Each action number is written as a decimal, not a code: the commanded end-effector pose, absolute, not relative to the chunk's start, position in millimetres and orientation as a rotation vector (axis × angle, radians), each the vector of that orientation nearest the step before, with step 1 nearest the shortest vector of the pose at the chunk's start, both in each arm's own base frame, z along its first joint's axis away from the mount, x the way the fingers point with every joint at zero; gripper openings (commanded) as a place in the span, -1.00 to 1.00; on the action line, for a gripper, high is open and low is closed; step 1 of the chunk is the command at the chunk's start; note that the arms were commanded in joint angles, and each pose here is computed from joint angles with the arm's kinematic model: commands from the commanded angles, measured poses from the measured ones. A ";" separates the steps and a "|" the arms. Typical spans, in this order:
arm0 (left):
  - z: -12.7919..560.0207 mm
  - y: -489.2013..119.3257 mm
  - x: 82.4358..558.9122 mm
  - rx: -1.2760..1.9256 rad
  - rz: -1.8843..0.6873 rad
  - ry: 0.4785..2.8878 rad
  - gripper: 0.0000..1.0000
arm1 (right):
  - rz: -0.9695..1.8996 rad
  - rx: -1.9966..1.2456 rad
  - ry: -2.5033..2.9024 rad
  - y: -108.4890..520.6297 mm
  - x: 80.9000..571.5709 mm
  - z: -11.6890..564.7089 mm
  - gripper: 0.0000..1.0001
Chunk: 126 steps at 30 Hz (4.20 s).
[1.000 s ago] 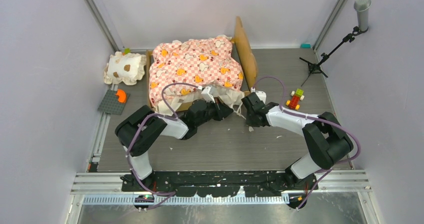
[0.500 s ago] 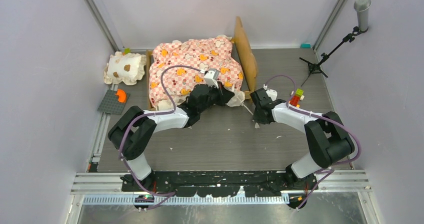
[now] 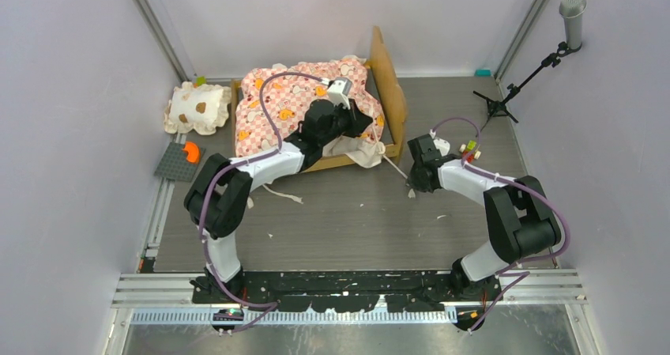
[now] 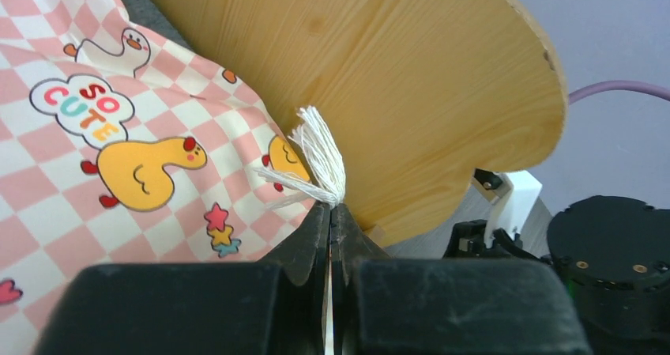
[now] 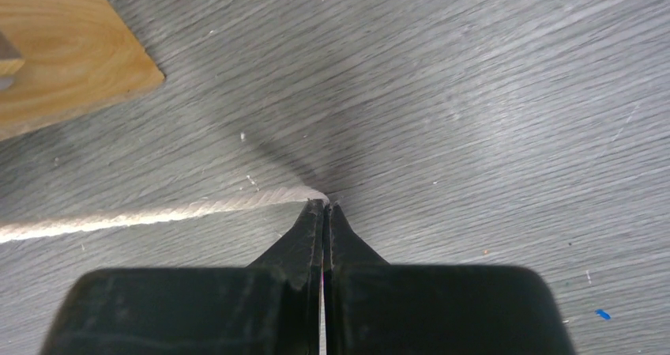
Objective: Set up the pet bed
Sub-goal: Tie the ropes to the bed frame, then adjust the mattress on the bed frame.
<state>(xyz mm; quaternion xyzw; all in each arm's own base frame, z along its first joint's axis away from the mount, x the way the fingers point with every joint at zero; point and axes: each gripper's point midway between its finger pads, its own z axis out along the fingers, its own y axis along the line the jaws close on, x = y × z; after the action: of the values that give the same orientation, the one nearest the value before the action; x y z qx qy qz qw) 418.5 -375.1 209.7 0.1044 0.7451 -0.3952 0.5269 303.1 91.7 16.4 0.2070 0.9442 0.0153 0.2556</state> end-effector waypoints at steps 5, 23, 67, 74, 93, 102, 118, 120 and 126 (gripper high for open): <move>238.8 -379.3 442.5 0.309 -0.947 1.718 -1.00 | -0.028 0.618 2.570 75.2 302.1 10.9 -0.99; 248.9 -442.0 360.3 0.491 -1.178 1.669 -1.00 | 0.116 0.581 2.422 78.4 304.6 74.0 -0.36; 235.0 -199.5 245.8 0.194 -0.425 1.919 0.88 | 0.402 0.175 2.085 122.5 301.1 238.9 0.11; 203.3 -141.2 261.0 -0.074 -0.332 2.064 0.90 | 0.487 0.303 2.033 199.4 310.1 227.7 0.11; 211.3 -100.7 246.2 -0.152 -0.227 2.005 0.94 | 0.381 0.553 2.037 235.5 360.9 153.0 0.09; 206.8 -102.2 243.3 -0.147 -0.251 2.000 0.94 | 0.247 0.538 2.067 222.6 361.1 129.2 0.08; 206.1 -88.1 252.4 -0.215 -0.145 1.991 0.99 | -0.244 0.354 2.040 114.2 300.9 168.7 -0.09; 211.8 -88.6 257.1 -0.214 -0.141 1.986 0.99 | -0.061 0.233 2.045 143.1 308.1 184.6 -0.04; 215.4 -89.5 275.4 -0.219 -0.107 2.012 0.99 | 0.222 -0.057 2.116 221.9 327.6 213.8 0.13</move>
<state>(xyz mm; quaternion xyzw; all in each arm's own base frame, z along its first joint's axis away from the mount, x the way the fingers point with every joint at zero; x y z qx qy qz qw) 257.7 -91.8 188.4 -0.0751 0.8594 -0.0462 0.5037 306.5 166.9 181.1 0.0616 0.8733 0.0180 0.4830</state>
